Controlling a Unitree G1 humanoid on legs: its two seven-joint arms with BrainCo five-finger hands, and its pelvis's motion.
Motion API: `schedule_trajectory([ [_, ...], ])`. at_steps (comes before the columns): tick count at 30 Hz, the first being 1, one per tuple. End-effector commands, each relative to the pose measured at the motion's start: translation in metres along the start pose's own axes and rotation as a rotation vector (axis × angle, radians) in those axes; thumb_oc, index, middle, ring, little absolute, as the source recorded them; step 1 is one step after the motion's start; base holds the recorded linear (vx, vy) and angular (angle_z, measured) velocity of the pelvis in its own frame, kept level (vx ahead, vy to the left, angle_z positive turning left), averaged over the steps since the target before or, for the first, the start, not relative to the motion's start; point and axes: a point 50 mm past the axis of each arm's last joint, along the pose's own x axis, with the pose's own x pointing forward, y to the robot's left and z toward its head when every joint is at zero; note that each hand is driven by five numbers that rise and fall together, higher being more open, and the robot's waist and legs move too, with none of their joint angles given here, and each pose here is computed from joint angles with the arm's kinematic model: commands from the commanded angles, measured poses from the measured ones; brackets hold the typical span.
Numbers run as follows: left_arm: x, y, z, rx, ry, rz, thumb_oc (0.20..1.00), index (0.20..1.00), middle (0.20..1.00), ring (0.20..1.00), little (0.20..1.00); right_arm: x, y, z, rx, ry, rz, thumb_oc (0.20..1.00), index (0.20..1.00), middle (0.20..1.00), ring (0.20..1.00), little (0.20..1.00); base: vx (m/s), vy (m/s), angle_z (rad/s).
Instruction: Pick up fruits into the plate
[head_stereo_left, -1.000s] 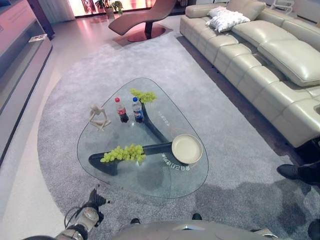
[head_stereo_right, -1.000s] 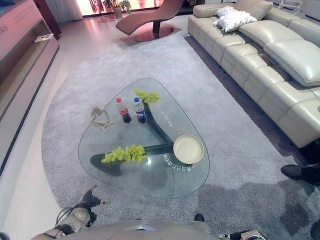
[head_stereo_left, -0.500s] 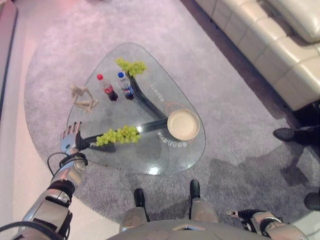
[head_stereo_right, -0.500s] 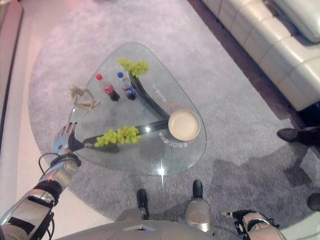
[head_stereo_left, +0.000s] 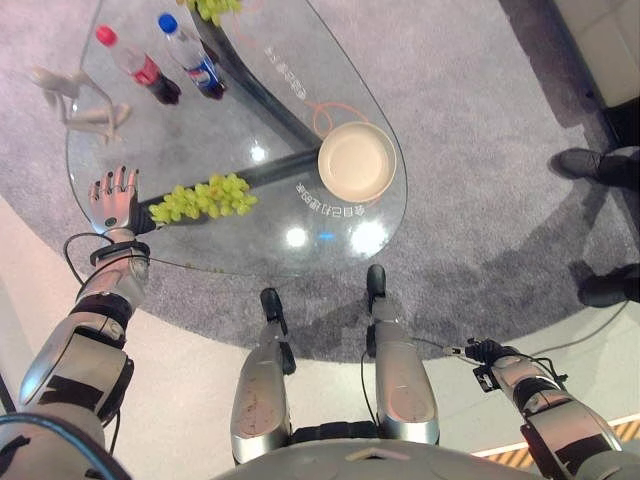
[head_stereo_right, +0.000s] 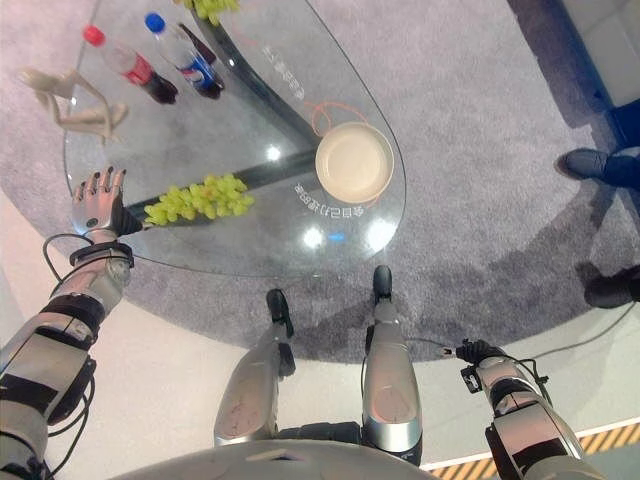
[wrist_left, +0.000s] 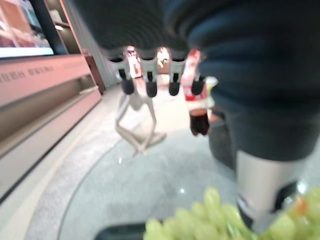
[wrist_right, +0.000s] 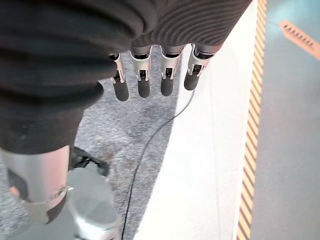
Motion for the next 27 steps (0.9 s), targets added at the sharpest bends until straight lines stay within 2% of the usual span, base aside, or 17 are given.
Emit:
schedule_trajectory([
  [1,0.007,0.019,-0.036,0.113,0.066,0.043,1.000,1.000,1.000,1.000,1.000,-0.002,-0.007,-0.032,-0.044,0.086,-0.034,1.000,1.000,1.000,1.000,1.000,-0.05,-0.008,0.01],
  [8,0.021,0.035,-0.033,0.091,0.059,0.051,1.000,1.000,1.000,1.000,1.000,-0.002,-0.011,-0.027,-0.023,0.054,-0.049,1.000,1.000,1.000,1.000,1.000,-0.03,-0.026,0.02],
  [17,0.037,0.066,-0.029,0.040,0.092,0.231,1.000,1.000,1.000,1.000,1.000,-0.002,-0.008,-0.025,0.002,0.027,-0.041,1.000,1.000,1.000,1.000,1.000,0.00,-0.010,0.02],
  [21,0.041,0.083,-0.039,-0.037,0.236,0.366,1.000,1.000,1.000,1.000,1.000,-0.002,-0.002,-0.027,0.005,0.013,-0.023,1.000,1.000,1.000,1.000,1.000,0.00,0.000,0.00],
  [27,0.047,0.100,-0.045,-0.071,0.346,0.446,1.000,1.000,1.000,1.000,1.000,-0.002,0.006,-0.032,0.006,0.016,-0.010,1.000,1.000,1.000,1.000,1.000,0.00,0.000,0.00],
])
